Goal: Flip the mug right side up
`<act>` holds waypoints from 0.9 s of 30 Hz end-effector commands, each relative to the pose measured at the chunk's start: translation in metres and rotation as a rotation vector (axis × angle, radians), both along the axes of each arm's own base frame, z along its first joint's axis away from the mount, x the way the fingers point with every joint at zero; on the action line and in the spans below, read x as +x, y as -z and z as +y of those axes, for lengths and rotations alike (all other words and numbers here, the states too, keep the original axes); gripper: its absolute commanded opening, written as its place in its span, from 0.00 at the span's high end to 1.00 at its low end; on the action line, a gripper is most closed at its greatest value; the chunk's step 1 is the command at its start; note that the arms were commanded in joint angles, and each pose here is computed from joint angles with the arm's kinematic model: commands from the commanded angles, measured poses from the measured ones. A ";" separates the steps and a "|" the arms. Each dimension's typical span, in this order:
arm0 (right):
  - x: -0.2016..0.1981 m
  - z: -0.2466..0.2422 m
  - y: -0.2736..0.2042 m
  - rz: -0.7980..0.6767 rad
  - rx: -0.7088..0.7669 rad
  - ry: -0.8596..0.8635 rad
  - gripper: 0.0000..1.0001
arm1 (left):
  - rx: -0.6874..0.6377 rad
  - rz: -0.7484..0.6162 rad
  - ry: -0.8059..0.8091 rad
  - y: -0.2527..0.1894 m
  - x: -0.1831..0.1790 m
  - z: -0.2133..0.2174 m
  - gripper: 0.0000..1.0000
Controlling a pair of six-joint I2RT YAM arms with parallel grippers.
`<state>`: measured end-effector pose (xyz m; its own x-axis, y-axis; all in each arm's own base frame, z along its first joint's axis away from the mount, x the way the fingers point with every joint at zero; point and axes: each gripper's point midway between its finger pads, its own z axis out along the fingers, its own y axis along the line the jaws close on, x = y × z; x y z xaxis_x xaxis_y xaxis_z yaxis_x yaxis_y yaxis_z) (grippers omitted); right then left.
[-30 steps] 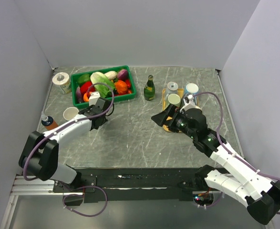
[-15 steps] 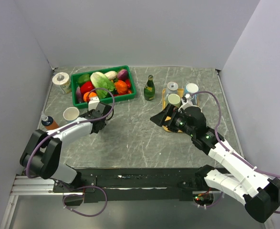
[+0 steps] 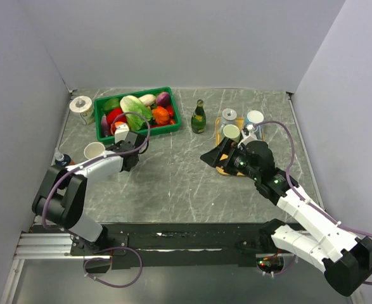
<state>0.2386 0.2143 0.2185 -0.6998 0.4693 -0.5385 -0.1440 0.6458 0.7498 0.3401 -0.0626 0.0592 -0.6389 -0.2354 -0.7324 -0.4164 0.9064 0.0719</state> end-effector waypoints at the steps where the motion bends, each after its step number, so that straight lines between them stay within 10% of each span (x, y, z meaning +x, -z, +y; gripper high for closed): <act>1: 0.005 0.000 -0.016 -0.040 0.023 0.004 0.04 | 0.009 0.013 -0.011 0.000 0.003 0.003 0.86; 5: 0.005 -0.002 -0.009 -0.014 -0.001 0.016 0.03 | -0.020 0.011 -0.006 -0.006 0.003 -0.002 0.26; 9: 0.005 -0.005 -0.006 0.000 -0.016 0.027 0.02 | -0.040 -0.006 -0.018 -0.018 0.001 -0.002 0.06; 27: 0.027 -0.064 0.011 -0.005 -0.275 0.200 0.02 | -0.267 -0.264 0.132 -0.132 -0.025 -0.030 0.04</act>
